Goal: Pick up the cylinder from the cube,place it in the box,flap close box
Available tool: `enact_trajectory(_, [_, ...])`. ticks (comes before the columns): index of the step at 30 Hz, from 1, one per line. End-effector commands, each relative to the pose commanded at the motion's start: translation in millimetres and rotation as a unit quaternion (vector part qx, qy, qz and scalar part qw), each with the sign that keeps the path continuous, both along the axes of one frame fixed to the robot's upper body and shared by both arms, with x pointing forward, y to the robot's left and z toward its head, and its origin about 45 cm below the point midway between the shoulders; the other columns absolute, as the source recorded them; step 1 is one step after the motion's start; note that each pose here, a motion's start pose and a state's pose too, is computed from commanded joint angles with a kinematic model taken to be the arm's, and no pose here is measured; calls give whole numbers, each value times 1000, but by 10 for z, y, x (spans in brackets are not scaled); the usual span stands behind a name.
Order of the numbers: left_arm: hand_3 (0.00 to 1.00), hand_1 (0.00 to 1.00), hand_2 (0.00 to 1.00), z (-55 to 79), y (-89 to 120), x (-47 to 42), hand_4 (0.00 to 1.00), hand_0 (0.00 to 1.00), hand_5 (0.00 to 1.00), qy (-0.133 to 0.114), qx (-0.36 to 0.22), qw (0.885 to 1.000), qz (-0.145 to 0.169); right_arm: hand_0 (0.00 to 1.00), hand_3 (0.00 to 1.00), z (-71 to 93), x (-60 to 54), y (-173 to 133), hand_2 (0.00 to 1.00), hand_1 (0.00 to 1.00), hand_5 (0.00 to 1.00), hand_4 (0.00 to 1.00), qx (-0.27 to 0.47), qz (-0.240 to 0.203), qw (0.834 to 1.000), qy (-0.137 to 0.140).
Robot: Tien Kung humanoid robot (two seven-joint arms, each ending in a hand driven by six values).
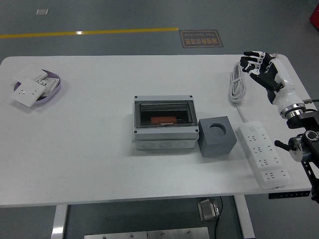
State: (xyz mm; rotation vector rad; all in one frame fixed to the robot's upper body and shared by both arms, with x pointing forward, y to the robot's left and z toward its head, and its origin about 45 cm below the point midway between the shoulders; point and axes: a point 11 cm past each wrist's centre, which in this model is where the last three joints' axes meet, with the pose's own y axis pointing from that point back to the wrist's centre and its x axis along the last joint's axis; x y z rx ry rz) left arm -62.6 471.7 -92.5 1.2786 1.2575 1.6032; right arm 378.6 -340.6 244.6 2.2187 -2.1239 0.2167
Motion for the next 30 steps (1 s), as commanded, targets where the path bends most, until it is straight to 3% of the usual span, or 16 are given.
enact_trajectory(8, [604, 617, 573, 4, 20, 77, 670, 586, 88, -7, 2, 1000, 0, 658, 641, 17, -18, -68, 648, 646, 275, 883, -5, -13, 1000, -1])
enact_trajectory(30, [603, 617, 573, 8, 29, 62, 669, 586, 90, -8, 4, 1000, 8, 631, 626, 31, -27, -147, 640, 628, 285, 872, 18, -26, 999, -10])
